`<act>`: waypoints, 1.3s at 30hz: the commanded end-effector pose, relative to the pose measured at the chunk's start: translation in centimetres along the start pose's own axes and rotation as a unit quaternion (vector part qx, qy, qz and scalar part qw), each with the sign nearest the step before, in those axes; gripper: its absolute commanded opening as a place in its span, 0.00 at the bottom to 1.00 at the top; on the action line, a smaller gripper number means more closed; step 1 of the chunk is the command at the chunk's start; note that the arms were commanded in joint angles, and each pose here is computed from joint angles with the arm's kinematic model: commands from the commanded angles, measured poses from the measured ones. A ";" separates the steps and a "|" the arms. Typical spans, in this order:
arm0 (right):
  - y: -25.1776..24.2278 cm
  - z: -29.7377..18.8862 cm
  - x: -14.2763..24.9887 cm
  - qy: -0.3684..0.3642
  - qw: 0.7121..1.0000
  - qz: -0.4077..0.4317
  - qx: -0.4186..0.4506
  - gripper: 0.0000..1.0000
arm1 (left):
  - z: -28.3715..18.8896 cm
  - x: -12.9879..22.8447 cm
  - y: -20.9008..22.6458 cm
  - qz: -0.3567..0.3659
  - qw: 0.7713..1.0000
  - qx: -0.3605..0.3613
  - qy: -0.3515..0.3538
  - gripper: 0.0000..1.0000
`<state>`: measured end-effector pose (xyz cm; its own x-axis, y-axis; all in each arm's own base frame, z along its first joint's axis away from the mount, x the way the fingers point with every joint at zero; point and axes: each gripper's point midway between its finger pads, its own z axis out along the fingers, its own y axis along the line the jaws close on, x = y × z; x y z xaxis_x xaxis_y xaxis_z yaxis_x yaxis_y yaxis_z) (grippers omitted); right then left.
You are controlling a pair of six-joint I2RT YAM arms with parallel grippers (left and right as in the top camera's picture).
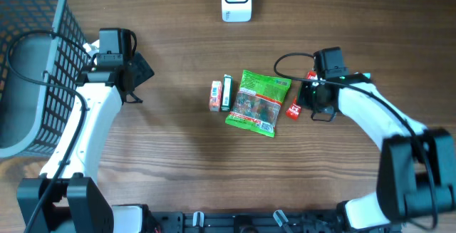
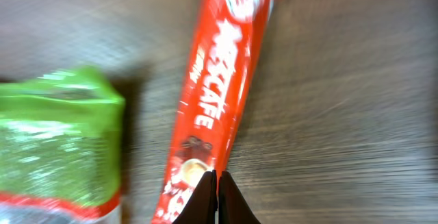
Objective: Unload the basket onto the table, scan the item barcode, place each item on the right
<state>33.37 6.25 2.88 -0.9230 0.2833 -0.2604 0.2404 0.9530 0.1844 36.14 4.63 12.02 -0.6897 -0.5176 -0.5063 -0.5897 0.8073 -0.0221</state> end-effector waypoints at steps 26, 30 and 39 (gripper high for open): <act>-1.4 3.1 -1.4 -0.054 0.987 0.146 0.037 0.33 | 0.2 -0.2 0.3 0.003 1.000 -0.007 -0.003 1.00; -1.1 3.3 -1.9 -0.060 0.987 0.145 0.029 0.33 | 0.2 -0.2 0.3 0.003 1.000 -0.007 -0.003 1.00; -1.1 3.3 -1.9 -0.062 0.987 0.146 0.028 0.33 | 0.2 -0.2 0.3 0.003 1.000 -0.007 -0.003 1.00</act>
<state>36.23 5.10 0.72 -0.7724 0.5450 -0.3262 0.4935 0.8382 0.2320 36.14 4.64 12.02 -0.6896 -0.5176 -0.5065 -0.5898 0.8072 -0.0218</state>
